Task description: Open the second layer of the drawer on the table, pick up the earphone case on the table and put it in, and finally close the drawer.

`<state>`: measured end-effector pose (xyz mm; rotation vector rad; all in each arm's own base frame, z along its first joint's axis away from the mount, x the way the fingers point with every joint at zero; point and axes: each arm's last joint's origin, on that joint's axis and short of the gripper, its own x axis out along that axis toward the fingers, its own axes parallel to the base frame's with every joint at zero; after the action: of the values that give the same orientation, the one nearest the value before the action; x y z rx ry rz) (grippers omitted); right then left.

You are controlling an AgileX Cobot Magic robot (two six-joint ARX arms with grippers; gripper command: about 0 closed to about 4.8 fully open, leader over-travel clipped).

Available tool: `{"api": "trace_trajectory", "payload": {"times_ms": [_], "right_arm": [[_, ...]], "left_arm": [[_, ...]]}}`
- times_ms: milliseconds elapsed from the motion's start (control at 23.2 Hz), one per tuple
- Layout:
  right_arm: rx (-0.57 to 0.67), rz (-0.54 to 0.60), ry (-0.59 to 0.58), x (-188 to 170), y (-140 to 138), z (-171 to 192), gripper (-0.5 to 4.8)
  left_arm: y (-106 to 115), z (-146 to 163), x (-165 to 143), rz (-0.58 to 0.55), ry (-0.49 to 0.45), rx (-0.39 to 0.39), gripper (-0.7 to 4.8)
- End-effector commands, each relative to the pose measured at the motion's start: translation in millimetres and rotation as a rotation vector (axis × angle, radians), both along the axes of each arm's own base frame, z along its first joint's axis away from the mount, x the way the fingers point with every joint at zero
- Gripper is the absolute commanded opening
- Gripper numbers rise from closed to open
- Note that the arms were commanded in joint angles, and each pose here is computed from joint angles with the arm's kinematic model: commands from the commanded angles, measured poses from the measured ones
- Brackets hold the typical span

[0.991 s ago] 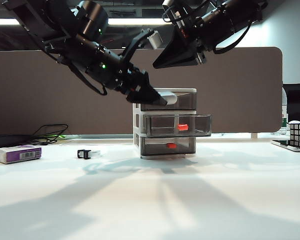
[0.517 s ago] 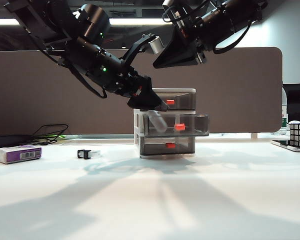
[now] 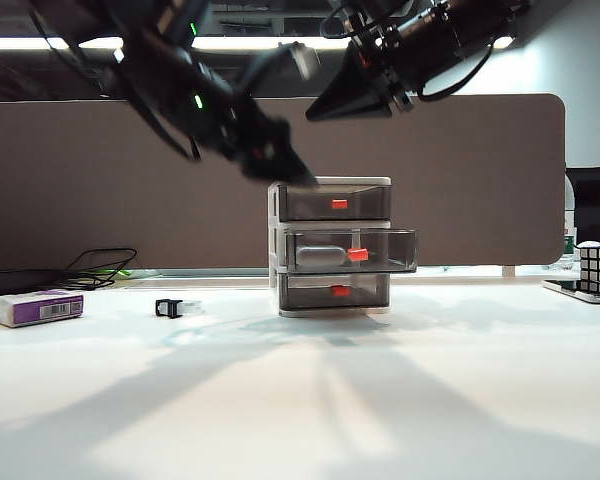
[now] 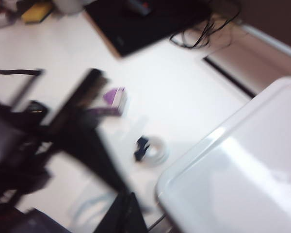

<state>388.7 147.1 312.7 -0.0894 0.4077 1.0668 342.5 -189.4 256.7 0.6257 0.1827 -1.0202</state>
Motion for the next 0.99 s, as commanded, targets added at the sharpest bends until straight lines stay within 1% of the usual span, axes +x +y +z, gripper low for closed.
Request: {"api": "trace_trajectory", "payload": {"times_ms": [43, 86, 129, 172, 215, 258, 388, 517, 603, 646, 818, 991], "right_arm": [[0.028, -0.075, -0.1, 9.2, 0.3, 21.5, -0.05], [0.028, -0.082, -0.11, 12.8, 1.2, 23.7, -0.05], [0.03, -0.086, -0.119, 18.7, 3.0, 24.9, -0.05], [0.031, -0.086, -0.12, 23.0, 4.4, 24.4, -0.05], [0.02, -0.107, -0.12, 30.3, 6.4, 20.8, -0.05], [0.006, -0.133, -0.118, 37.6, 8.4, 14.9, -0.05], [-0.002, -0.149, -0.116, 45.6, 10.5, 4.7, -0.05], [-0.003, -0.151, -0.106, 51.1, 12.3, -5.1, -0.05], [-0.013, -0.163, -0.098, 54.6, 13.1, -11.7, -0.05], [-0.021, -0.169, -0.089, 56.8, 13.6, -17.0, -0.05], [-0.04, -0.169, -0.045, 60.0, 14.4, -29.7, -0.05], [-0.057, -0.169, -0.009, 60.6, 14.6, -37.1, -0.05]], "left_arm": [[4.9, 18.6, -13.1, -0.056, 0.068, -0.071, 0.41], [5.3, 20.2, -15.2, -0.08, 0.087, -0.085, 0.24], [5.3, 19.4, -18.2, -0.116, 0.145, -0.108, -0.05], [5.3, 17.9, -19.7, -0.132, 0.181, -0.114, -0.06], [5.2, 13.0, -24.1, -0.176, 0.251, -0.112, -0.06], [1.4, 8.9, -28.2, -0.195, 0.276, -0.103, -0.06], [-1.5, 3.9, -30.5, -0.206, 0.277, -0.101, -0.06], [-4.8, -5.6, -27.3, -0.206, 0.301, -0.092, -0.06], [-6.6, -15.1, -24.0, -0.202, 0.329, -0.083, -0.06], [-8.6, -26.3, -20.3, -0.194, 0.366, -0.075, -0.06], [-16.8, -52.1, -15.5, -0.194, 0.436, -0.048, -0.06], [-26.1, -64.4, -11.3, -0.2, 0.416, -0.05, -0.06]]}}
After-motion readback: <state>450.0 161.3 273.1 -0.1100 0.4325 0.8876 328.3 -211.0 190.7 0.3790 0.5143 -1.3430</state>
